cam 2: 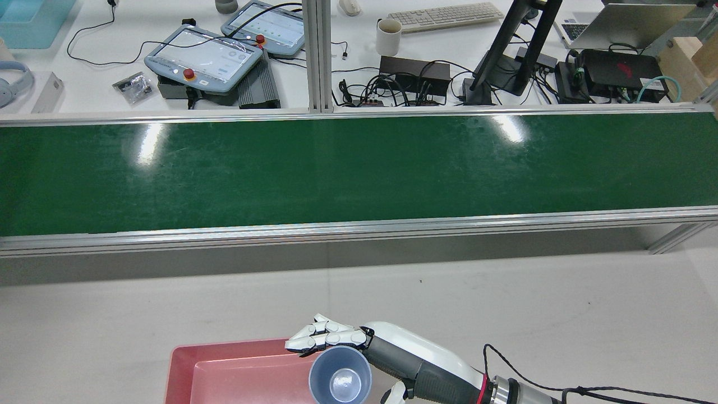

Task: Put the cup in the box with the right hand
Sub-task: 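Lower the cup into the pink box and open the right hand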

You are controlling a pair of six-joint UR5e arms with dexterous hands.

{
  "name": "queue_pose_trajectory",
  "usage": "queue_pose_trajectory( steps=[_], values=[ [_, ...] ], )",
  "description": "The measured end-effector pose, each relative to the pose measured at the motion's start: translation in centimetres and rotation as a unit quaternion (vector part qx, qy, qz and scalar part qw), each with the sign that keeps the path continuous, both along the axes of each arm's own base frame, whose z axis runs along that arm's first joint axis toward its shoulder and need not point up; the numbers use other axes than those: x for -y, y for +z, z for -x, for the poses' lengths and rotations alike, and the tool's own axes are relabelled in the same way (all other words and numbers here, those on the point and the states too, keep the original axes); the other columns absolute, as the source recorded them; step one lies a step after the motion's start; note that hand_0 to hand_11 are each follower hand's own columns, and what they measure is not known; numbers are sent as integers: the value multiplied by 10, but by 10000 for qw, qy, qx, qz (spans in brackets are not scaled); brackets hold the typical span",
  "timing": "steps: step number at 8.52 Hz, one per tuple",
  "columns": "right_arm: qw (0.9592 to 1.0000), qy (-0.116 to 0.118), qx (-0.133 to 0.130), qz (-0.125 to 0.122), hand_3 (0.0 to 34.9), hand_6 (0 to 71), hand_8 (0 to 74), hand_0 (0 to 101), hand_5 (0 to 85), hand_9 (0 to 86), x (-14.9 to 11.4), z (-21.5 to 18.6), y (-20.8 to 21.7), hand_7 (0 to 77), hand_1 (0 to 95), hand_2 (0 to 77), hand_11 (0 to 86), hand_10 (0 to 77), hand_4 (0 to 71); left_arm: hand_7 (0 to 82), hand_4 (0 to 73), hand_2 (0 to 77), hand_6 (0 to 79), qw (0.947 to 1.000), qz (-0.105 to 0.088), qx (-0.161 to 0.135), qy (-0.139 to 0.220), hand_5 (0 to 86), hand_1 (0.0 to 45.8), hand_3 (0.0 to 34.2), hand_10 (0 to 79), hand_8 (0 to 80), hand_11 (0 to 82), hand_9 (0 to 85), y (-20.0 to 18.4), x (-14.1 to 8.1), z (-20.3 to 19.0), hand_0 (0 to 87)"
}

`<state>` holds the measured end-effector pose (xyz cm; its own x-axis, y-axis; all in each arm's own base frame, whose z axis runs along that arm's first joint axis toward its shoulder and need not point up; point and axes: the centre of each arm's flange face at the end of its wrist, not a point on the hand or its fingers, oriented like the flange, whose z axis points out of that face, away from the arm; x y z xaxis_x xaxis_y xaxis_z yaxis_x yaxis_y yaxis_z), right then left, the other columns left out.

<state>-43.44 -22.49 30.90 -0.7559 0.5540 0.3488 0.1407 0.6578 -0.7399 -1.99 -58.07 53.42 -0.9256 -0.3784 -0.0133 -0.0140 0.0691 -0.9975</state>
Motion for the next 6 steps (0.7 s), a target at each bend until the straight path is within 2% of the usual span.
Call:
queue_pose_trajectory(
  steps=[2, 4, 5, 6],
  values=[
    [9999, -117, 33, 85, 0, 93, 153, 442, 49, 267, -1, -1, 4, 327, 202, 415, 33, 11, 0, 0, 0, 5, 0, 10000, 0, 0, 2, 0, 5, 0, 0, 0, 0, 0, 0, 0, 0, 0],
    [9997, -244, 22, 59, 0, 93, 136, 389, 38, 267, -1, -3, 7, 398, 202, 415, 11, 5, 0, 0, 0, 5, 0, 10000, 0, 0, 1, 0, 5, 0, 0, 0, 0, 0, 0, 0, 0, 0],
    [9995, -299, 18, 51, 0, 82, 115, 392, 38, 207, 0, -4, 9, 327, 185, 415, 11, 5, 0, 0, 0, 5, 0, 10000, 0, 0, 0, 0, 5, 0, 0, 0, 0, 0, 0, 0, 0, 0],
    [9994, -329, 13, 53, 0, 82, 115, 392, 38, 207, 0, -4, 10, 327, 185, 415, 11, 5, 0, 0, 0, 5, 0, 10000, 0, 0, 0, 0, 5, 0, 0, 0, 0, 0, 0, 0, 0, 0]
  ],
)
